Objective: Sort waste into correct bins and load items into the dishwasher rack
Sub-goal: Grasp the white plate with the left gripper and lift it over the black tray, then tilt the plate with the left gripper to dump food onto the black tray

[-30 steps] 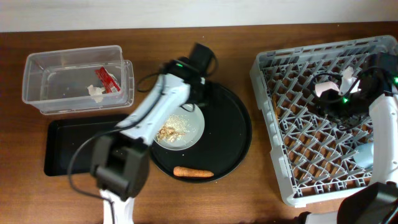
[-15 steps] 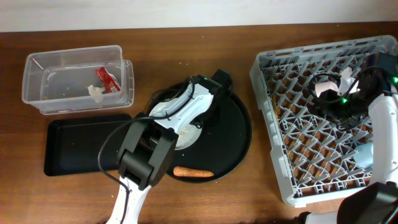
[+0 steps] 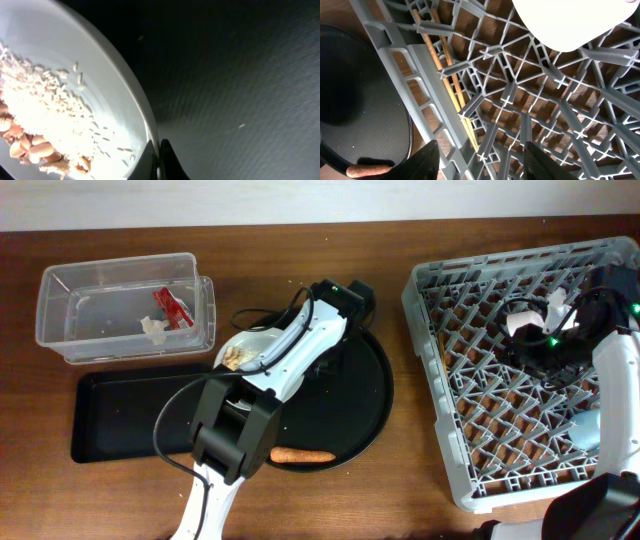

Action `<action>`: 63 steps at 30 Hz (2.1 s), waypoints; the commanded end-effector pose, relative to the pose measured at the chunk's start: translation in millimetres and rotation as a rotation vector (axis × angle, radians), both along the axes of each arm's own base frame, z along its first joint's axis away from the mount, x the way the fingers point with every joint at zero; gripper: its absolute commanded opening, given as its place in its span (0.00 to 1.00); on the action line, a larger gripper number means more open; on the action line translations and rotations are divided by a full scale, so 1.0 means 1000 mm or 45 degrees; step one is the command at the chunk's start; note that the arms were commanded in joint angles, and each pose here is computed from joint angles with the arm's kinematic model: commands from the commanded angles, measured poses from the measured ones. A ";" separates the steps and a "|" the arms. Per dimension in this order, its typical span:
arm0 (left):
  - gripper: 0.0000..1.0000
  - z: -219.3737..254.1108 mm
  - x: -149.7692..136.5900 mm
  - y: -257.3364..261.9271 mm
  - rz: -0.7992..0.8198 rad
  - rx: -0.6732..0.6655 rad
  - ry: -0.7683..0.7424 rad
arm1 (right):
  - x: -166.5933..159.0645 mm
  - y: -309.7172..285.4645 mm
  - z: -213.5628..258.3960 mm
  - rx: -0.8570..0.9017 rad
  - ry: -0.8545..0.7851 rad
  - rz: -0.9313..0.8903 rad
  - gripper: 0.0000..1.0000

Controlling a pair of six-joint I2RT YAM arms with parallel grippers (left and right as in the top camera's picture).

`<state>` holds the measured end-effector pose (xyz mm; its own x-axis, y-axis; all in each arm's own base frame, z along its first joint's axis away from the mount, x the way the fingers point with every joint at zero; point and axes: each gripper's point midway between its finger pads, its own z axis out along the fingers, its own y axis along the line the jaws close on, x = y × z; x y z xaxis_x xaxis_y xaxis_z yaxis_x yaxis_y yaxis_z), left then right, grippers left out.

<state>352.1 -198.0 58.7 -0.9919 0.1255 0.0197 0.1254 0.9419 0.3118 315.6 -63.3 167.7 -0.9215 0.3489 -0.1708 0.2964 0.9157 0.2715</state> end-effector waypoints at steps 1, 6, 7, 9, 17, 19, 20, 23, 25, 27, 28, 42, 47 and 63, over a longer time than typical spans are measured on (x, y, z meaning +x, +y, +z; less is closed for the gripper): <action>0.00 0.033 0.003 0.027 0.143 0.058 -0.084 | 0.001 0.003 0.008 0.003 -0.032 0.018 0.53; 0.00 0.078 -0.001 0.080 0.285 0.055 -0.087 | 0.001 0.002 0.007 -0.006 -0.028 0.016 0.53; 0.00 0.084 0.000 0.086 0.287 0.013 -0.086 | 0.001 0.002 0.007 -0.006 -0.028 0.016 0.53; 0.00 0.093 0.005 0.094 0.293 -0.098 -0.079 | 0.001 0.002 0.007 -0.006 -0.028 0.016 0.53; 0.00 0.102 0.018 0.146 0.386 -0.532 0.021 | 0.001 0.002 0.007 -0.010 -0.027 0.015 0.53; 0.00 0.104 0.020 0.158 0.388 -0.624 0.029 | 0.001 0.002 0.007 -0.010 -0.027 0.015 0.53; 0.00 0.106 0.021 0.161 0.376 -0.684 0.032 | 0.001 0.002 0.007 -0.010 -0.028 0.015 0.53; 0.00 0.116 0.025 0.178 0.350 -0.928 0.008 | 0.001 0.001 0.007 -0.011 -0.028 0.013 0.53; 0.00 0.124 0.023 0.185 0.327 -1.062 -0.004 | 0.001 0.001 0.007 -0.011 -0.028 0.013 0.53; 0.00 0.130 0.021 0.201 0.346 -1.152 -0.034 | 0.001 0.001 0.007 -0.010 -0.027 0.013 0.53; 0.00 0.131 0.018 0.213 0.399 -1.165 -0.041 | 0.001 0.001 0.007 -0.010 -0.027 0.013 0.53; 0.00 0.117 -0.009 0.236 0.530 -1.541 -0.040 | -0.004 -0.003 0.005 -0.044 0.006 0.005 0.53; 0.00 0.138 -0.002 0.246 0.529 -1.716 -0.189 | -0.004 -0.003 0.005 -0.044 0.006 0.005 0.53; 0.00 0.159 0.011 0.244 0.545 -1.882 -0.301 | -0.006 -0.005 0.004 -0.055 0.015 0.002 0.53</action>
<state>364.3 47.0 204.1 -0.9230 -0.3831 0.0344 -0.1896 0.3754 -0.9072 309.9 -66.1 165.7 -0.9243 0.3501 -0.1521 0.3078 0.9193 0.2454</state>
